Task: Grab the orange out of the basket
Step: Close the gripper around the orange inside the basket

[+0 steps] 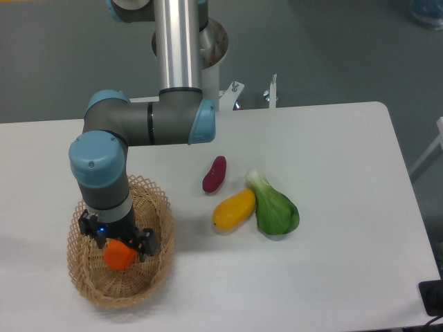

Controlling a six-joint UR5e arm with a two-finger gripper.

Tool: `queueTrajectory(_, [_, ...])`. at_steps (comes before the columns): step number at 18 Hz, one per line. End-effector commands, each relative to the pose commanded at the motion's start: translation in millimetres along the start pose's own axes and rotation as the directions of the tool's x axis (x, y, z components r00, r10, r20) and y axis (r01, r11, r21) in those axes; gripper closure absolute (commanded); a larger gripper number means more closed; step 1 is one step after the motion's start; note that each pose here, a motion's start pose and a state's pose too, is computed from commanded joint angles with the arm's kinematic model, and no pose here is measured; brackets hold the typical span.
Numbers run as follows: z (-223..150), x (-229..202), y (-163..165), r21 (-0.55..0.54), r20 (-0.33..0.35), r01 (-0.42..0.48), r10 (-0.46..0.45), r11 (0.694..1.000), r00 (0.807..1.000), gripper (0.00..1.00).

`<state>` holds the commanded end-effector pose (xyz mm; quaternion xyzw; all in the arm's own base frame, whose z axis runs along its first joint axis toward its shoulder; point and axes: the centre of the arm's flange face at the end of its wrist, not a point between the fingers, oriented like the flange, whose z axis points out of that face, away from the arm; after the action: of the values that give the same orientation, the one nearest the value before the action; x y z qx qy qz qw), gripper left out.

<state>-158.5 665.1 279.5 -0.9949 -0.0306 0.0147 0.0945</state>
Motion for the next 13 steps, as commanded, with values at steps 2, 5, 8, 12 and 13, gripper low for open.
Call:
queueTrajectory(2, [7.4,3.6,-1.2,-0.007,-0.004,0.020,-0.020,1.000,1.000,0.00])
queueTrajectory(5, [16.0,8.7,-3.2,-0.018,-0.006,0.024,-0.024,1.000,1.000,0.00])
queueTrajectory(8, [23.7,29.7,-3.1,-0.042,0.017,-0.012,0.012,0.999,1.000,0.00])
queueTrajectory(12, [31.7,33.5,-2.3,-0.068,0.056,-0.031,0.035,0.997,0.998,0.00])
queueTrajectory(13, [29.7,33.9,-1.6,-0.065,0.055,-0.037,0.041,0.997,0.998,0.00])
